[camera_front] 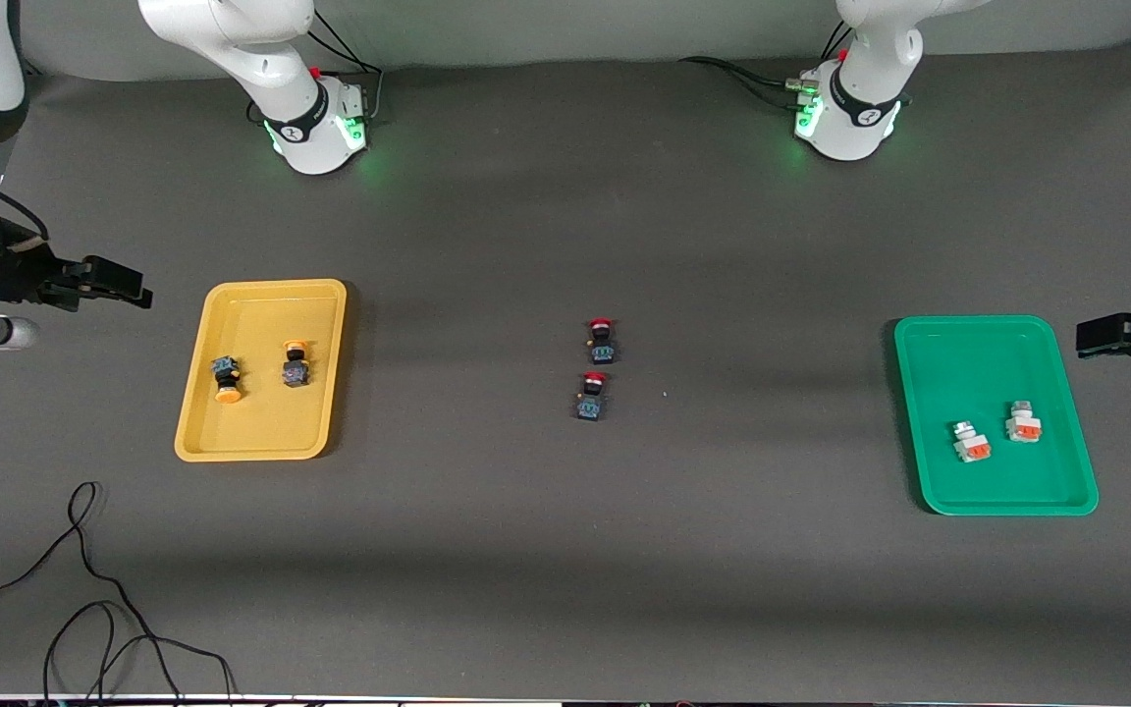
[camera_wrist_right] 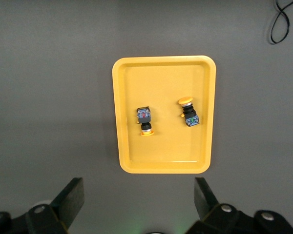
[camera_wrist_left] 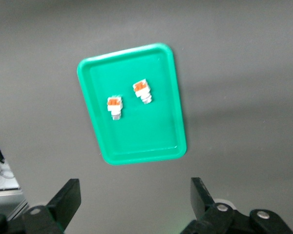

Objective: Place green and yellow buttons in trays

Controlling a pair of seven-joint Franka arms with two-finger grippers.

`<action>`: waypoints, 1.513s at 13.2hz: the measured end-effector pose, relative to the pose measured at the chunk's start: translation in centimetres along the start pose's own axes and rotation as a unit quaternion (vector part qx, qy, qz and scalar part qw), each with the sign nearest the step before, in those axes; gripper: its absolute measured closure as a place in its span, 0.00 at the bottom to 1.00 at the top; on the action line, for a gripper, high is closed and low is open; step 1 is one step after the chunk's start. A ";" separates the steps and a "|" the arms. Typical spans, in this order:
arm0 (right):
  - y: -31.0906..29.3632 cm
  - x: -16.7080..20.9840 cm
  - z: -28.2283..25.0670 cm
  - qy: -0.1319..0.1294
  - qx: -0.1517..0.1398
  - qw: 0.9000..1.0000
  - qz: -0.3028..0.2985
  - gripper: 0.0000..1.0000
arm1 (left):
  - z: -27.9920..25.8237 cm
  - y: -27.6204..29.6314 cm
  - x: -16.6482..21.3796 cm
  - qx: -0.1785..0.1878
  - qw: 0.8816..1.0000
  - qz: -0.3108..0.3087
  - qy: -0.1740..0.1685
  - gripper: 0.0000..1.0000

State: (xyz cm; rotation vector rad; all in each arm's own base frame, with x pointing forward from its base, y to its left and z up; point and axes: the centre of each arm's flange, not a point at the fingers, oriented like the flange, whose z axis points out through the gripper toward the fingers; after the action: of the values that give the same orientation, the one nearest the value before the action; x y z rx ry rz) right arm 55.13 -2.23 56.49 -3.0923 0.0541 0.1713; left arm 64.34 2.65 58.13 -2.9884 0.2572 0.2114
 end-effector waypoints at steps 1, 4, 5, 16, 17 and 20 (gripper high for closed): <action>0.2 -0.1 -0.2 0.002 -0.003 1.000 0.001 0.00 | 0.3 0.1 -0.4 -0.004 1.000 -0.004 0.017 0.00; 0.1 -0.2 -1.1 0.012 -0.009 1.000 0.001 0.00 | 2.3 0.5 -3.9 -0.008 0.999 -0.009 0.043 0.00; 0.1 -0.2 -1.5 0.016 -0.010 1.000 0.000 0.00 | 2.4 1.4 -4.8 -0.007 0.999 -0.004 0.046 0.00; 0.6 -0.2 -2.4 0.025 -0.011 1.000 0.005 0.00 | 2.0 4.0 -5.2 -0.053 0.998 -0.010 0.031 0.00; 0.6 -0.2 -2.4 0.024 -0.012 1.000 0.005 0.00 | 2.0 4.0 -5.0 -0.053 0.998 -0.009 0.030 0.00; 0.6 -0.2 -2.4 0.024 -0.012 1.000 0.005 0.00 | 2.2 4.0 -4.8 -0.053 0.998 -0.010 0.029 0.00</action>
State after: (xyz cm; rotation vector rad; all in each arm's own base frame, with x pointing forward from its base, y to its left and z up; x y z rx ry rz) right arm 55.16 -2.95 58.87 -3.1202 0.0682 0.0988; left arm 58.68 -0.15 56.24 -3.1053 0.2297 0.1393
